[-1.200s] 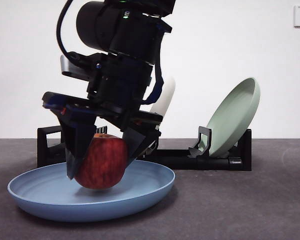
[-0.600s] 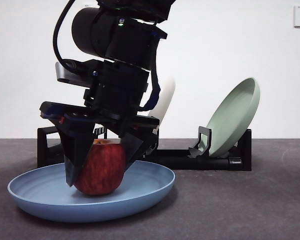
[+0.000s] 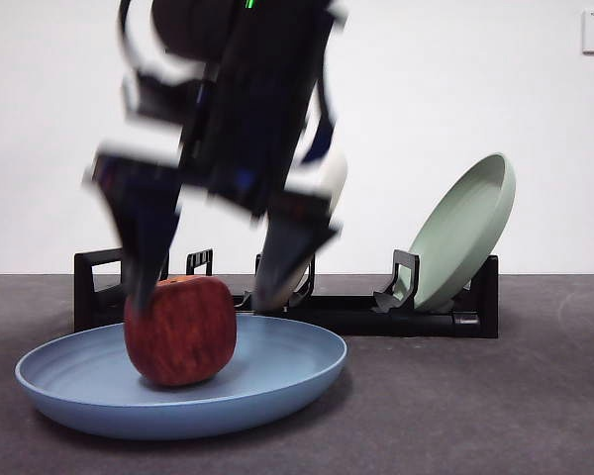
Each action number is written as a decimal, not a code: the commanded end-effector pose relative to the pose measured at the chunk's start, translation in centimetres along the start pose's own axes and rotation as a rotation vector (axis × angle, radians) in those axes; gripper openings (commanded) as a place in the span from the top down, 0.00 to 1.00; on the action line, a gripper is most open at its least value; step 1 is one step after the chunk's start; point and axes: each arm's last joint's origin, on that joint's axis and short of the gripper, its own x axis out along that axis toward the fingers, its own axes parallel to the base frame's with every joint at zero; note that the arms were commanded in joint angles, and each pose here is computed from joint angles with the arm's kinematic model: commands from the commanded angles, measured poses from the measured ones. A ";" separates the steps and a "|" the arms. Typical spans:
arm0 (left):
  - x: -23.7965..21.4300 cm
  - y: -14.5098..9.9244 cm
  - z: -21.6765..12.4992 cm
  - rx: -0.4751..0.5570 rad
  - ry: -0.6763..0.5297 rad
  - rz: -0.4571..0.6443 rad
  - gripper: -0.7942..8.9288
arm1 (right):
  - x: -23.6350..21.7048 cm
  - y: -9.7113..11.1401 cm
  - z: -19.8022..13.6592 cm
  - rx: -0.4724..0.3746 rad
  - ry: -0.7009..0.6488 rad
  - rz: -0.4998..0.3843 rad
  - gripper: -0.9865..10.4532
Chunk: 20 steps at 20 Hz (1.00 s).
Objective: Take the blue plate from the plate rack,put the plate on the table,take the apple from the table,put the apple in the plate
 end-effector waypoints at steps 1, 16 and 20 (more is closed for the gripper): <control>0.1 -0.3 -0.2 -0.002 0.008 -0.098 0.44 | -5.2 -0.4 0.1 0.012 -0.102 -0.038 0.42; -0.2 -1.4 -0.6 0.037 0.015 -0.468 0.93 | -26.2 -5.0 -9.1 0.116 -0.503 -0.154 0.92; -0.3 -1.8 -0.8 0.063 0.037 -0.485 0.93 | -26.6 -5.1 -10.0 0.123 -0.518 -0.163 0.92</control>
